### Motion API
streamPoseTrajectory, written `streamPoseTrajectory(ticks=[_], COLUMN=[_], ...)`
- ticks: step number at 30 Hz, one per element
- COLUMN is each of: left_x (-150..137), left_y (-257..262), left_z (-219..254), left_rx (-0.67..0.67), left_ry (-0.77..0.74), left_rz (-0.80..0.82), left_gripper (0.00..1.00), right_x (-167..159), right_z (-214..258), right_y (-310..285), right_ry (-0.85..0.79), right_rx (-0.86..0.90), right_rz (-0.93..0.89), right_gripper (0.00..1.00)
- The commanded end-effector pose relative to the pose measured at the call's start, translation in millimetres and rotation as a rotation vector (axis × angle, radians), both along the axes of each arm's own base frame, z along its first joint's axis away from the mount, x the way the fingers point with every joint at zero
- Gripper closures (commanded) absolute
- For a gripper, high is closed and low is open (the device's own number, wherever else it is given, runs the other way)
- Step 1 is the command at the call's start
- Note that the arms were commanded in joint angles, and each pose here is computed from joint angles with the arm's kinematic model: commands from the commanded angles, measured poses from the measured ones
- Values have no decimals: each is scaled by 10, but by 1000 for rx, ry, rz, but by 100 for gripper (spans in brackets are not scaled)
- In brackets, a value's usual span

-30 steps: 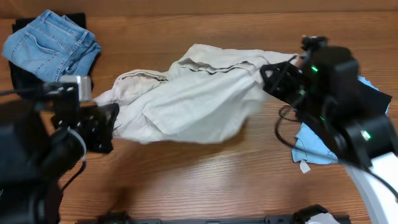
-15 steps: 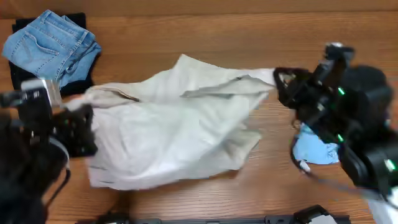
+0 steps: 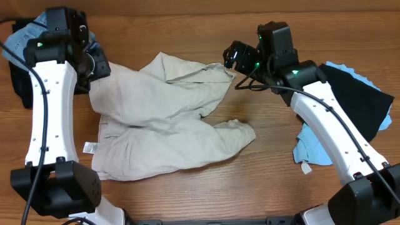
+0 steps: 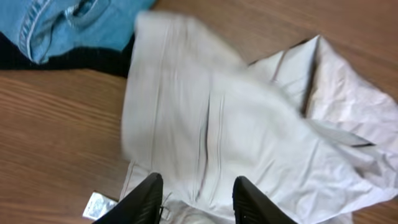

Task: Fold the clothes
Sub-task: 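Lift and stretch the pants between both grippers, then lay them flat, then move the right gripper to the right pant leg cuff and grasp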

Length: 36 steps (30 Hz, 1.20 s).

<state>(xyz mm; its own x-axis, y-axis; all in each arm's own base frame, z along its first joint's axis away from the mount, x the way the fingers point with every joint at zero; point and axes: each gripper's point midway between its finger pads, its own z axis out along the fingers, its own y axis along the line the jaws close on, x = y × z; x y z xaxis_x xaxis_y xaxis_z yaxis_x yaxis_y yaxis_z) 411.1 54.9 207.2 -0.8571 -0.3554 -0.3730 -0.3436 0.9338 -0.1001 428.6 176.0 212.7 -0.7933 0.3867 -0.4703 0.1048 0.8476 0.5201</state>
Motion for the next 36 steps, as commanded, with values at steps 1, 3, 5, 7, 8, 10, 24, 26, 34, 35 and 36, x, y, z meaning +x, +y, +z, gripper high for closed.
streamPoseTrajectory(ticks=[1,3,5,7,8,10,24,26,34,35,36], left_x=[-50,-181,-414,-676,-798,-989,-1967,-2113,-2159,-2157,-2145], left_y=[41,23,-29,-64,-82,-108,-424,-441,-249,-153,-71], left_z=[138,351,567,639,636,582,799,493,-674,-780,-860], left_rx=[35,40,32,24,14,2,-117,-128,-161,-157,-154], left_ry=[-24,-61,-80,-44,-13,61,-10,51,187,198,201], left_rz=[-1,0,-4,3,15,20,52,71,223,256,278], left_gripper=[57,37,0,0,0,0,0,0,0,0,0], right_x=[-42,-160,-331,-517,-617,-728,-1408,-1415,-1479,-1479,-1478], right_z=[169,235,295,297,277,222,-39,-41,-164,-201,-229], right_y=[-242,-432,-603,-706,-745,-787,-1069,-1072,-1086,-1086,-1085], right_ry=[-27,-1,36,86,117,162,439,442,468,470,472], right_rx=[-55,-64,-69,-80,-89,-110,-231,-232,-265,-269,-270], right_rz=[-22,-59,-93,-108,-112,-116,-188,-188,-144,-138,-137], right_gripper=[0,0,0,0,0,0,0,0,0,0,0])
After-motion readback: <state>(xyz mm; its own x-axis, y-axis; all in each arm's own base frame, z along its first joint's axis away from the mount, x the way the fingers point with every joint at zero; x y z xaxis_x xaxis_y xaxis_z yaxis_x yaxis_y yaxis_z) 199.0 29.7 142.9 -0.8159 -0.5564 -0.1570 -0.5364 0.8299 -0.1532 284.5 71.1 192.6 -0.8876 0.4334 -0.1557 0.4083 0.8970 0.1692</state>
